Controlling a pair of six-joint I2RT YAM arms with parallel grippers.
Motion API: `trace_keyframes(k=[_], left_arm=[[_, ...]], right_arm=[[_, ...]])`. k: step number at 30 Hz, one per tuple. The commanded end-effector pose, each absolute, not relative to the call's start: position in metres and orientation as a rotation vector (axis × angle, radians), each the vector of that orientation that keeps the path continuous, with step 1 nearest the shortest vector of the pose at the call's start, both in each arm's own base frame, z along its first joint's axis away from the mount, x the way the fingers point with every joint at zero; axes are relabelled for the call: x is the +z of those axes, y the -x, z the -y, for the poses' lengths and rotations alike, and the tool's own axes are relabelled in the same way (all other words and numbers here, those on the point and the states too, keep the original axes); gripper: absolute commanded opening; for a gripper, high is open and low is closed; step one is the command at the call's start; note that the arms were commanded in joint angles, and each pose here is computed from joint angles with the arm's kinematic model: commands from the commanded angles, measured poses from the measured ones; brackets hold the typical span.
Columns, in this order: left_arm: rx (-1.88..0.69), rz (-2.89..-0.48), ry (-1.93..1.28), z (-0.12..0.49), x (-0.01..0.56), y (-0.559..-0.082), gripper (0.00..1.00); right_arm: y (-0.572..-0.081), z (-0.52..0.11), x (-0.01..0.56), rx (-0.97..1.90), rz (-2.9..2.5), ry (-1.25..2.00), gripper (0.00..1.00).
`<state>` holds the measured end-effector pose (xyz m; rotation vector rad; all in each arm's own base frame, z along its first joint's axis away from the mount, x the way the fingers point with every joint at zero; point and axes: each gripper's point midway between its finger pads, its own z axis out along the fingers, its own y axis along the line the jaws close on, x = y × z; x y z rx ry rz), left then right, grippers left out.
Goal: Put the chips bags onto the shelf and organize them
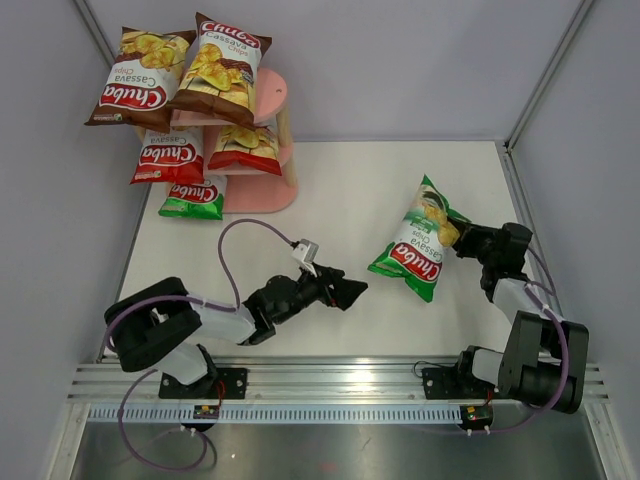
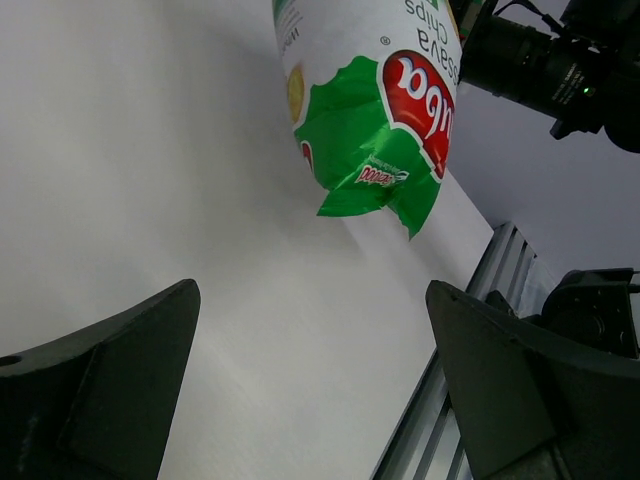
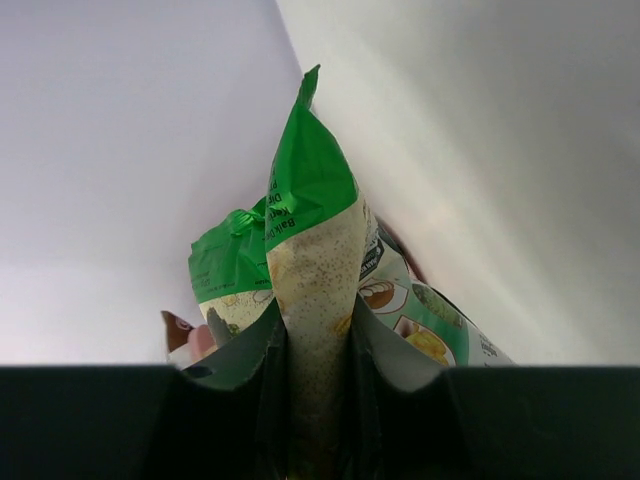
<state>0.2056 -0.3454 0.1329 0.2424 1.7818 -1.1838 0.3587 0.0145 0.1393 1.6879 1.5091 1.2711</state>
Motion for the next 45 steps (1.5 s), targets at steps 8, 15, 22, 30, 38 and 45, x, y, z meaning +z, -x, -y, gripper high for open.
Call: trace_keyframes(k=[8, 15, 22, 30, 38, 45], left_arm=[[-1.232, -1.336, -0.033, 0.355, 0.234, -0.244, 0.99], [-1.12, -1.293, 0.112, 0.336, 0.244, -0.265, 0.99], [-1.099, -1.234, 0.143, 0.337, 0.262, -0.272, 0.99], [-1.131, -1.135, 0.228, 0.32, 0.287, -0.271, 0.99], [-1.167, -1.063, 0.279, 0.301, 0.313, -0.263, 0.99], [-1.138, -1.049, 0.354, 0.28, 0.317, -0.267, 0.89]], right_arm=[[-0.384, -0.065, 0.244, 1.549, -1.29, -1.574, 0.02], [-0.384, -0.112, 0.267, 1.627, -1.258, -1.559, 0.01], [-0.383, -0.158, 0.277, 1.749, -1.265, -1.53, 0.01], [-0.373, -0.181, 0.266, 1.756, -1.256, -1.55, 0.0], [-0.368, -0.196, 0.258, 1.792, -1.279, -1.54, 0.0], [-0.351, -0.217, 0.247, 1.792, -1.367, -1.491, 0.01]])
